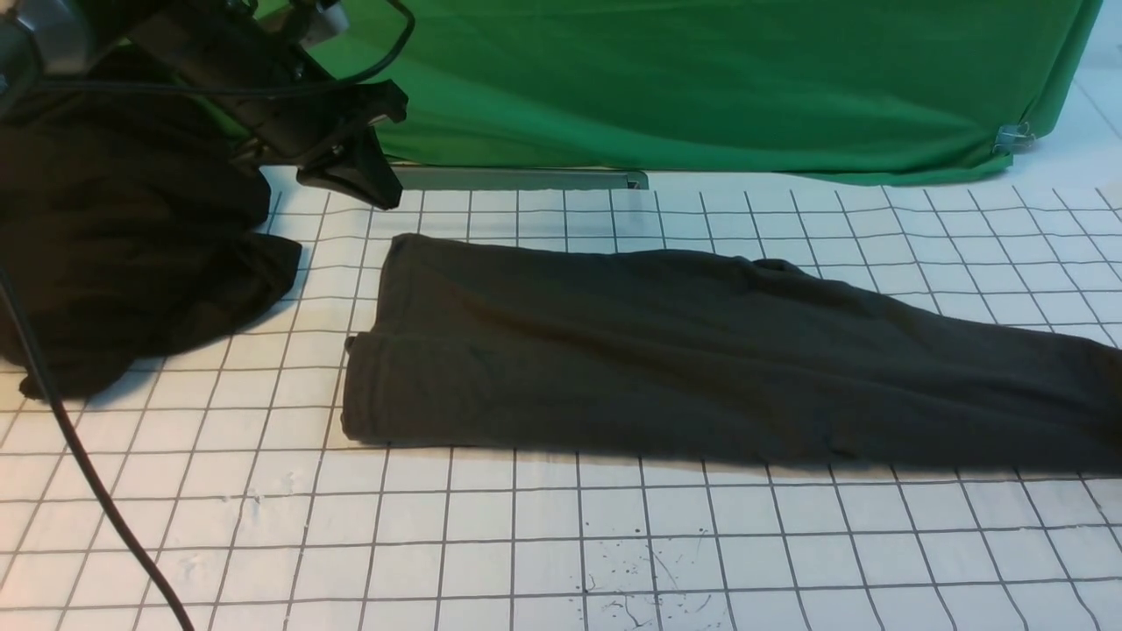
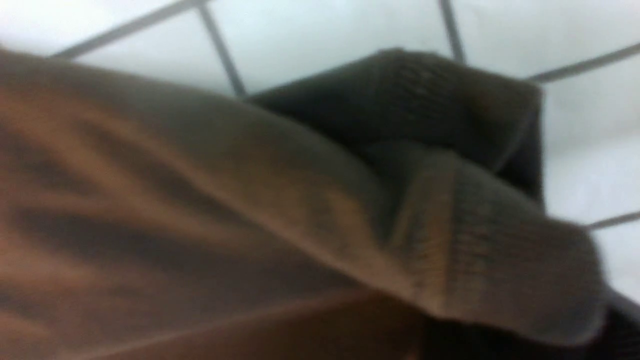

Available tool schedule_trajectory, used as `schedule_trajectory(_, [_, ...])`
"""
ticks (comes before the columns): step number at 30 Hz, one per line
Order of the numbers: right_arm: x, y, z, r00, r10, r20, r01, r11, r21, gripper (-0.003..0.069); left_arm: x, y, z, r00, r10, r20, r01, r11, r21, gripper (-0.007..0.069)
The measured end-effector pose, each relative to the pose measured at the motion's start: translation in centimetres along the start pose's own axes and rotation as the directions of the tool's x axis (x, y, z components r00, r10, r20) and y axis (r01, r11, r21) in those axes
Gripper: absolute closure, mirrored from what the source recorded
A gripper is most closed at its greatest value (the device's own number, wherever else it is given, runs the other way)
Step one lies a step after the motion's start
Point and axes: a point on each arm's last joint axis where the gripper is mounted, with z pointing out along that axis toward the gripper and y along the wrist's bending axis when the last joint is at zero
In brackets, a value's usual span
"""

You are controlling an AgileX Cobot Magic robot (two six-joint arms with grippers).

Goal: Fold a long-sleeved shirt over a white checkered tablecloth.
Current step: 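Pull the folded dark garment lengthwise by its ends to straighten it flat on the table, then fold the right end of the dark garment over onto its left end with the right gripper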

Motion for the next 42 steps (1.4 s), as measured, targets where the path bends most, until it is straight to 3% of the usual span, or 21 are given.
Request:
schedule_trajectory(3, [0.1, 0.1, -0.3, 1.000, -0.002, 0.006, 0.002, 1.000, -0.010, 0.0593, 0.0, 0.0, 0.0, 1.000, 0.001, 0.000, -0.001, 1.000, 0.000, 0.0624])
schedule_trajectory(5, [0.1, 0.2, -0.9, 1.000, -0.008, 0.014, 0.008, 1.000, -0.009, 0.0619, 0.0, 0.0, 0.0, 1.000, 0.001, 0.000, -0.001, 1.000, 0.000, 0.0624])
schedule_trajectory(9, [0.5, 0.1, -3.3, 0.998, -0.046, 0.047, 0.045, 0.998, 0.036, 0.0624, 0.1, -0.1, 0.0, 1.000, -0.005, -0.008, 0.005, 1.000, 0.016, 0.0624])
schedule_trajectory(14, [1.9, -0.2, -9.0, 0.989, -0.067, 0.129, 0.048, 0.988, 0.146, 0.0624, -0.1, -1.5, -0.9, 1.000, -0.010, 0.025, 0.007, 0.993, 0.118, 0.0624])
schedule_trajectory(18, [3.0, 0.1, -12.6, 0.980, -0.055, 0.193, 0.025, 0.988, 0.154, 0.0624, -0.2, -2.4, -2.5, 0.998, 0.013, 0.060, -0.021, 0.990, 0.140, 0.0624])
schedule_trajectory(21, [4.3, 1.7, -18.0, 0.952, -0.018, 0.305, -0.014, 0.995, 0.102, 0.0624, -0.2, -3.2, -4.1, 0.994, 0.049, 0.095, -0.062, 0.988, 0.141, 0.0624])
schedule_trajectory(24, [5.7, 4.0, -21.6, 0.918, -0.007, 0.396, 0.003, 1.000, 0.010, 0.0624, -0.3, -3.3, -4.3, 0.992, 0.071, 0.103, -0.084, 0.987, 0.136, 0.0624])
schedule_trajectory(26, [7.1, 7.0, -23.8, 0.891, -0.020, 0.454, 0.065, 0.994, -0.084, 0.0624, -0.3, -3.2, -4.2, 0.992, 0.077, 0.099, -0.089, 0.988, 0.125, 0.0624])
schedule_trajectory(29, [8.1, 9.7, -24.8, 0.873, -0.042, 0.485, 0.128, 0.981, -0.145, 0.0624, -0.3, -3.0, -3.9, 0.993, 0.076, 0.093, -0.087, 0.989, 0.121, 0.0624])
schedule_trajectory(31, [9.2, 13.8, -25.0, 0.858, -0.087, 0.507, 0.217, 0.955, -0.202, 0.0624, -0.3, -2.8, -3.4, 0.994, 0.073, 0.084, -0.083, 0.989, 0.120, 0.0624])
schedule_trajectory(38, [11.5, 25.4, -21.3, 0.834, -0.228, 0.503, 0.414, 0.861, -0.296, 0.0624, -0.3, -2.5, -2.2, 0.997, 0.047, 0.066, -0.056, 0.986, 0.155, 0.0624])
schedule_trajectory(39, [11.7, 25.7, -21.3, 0.830, -0.232, 0.508, 0.422, 0.856, -0.298, 0.0624, -0.3, -2.4, -2.2, 0.997, 0.045, 0.065, -0.055, 0.986, 0.156, 0.0624])
schedule_trajectory(41, [12.4, 30.5, -17.8, 0.829, -0.270, 0.489, 0.462, 0.823, -0.330, 0.0624, -0.3, -2.4, -1.8, 0.997, 0.038, 0.060, -0.047, 0.985, 0.166, 0.0624])
schedule_trajectory(42, [12.7, 31.0, -17.5, 0.828, -0.278, 0.488, 0.470, 0.818, -0.332, 0.0624, -0.3, -2.4, -1.8, 0.998, 0.037, 0.060, -0.047, 0.985, 0.167, 0.0624])
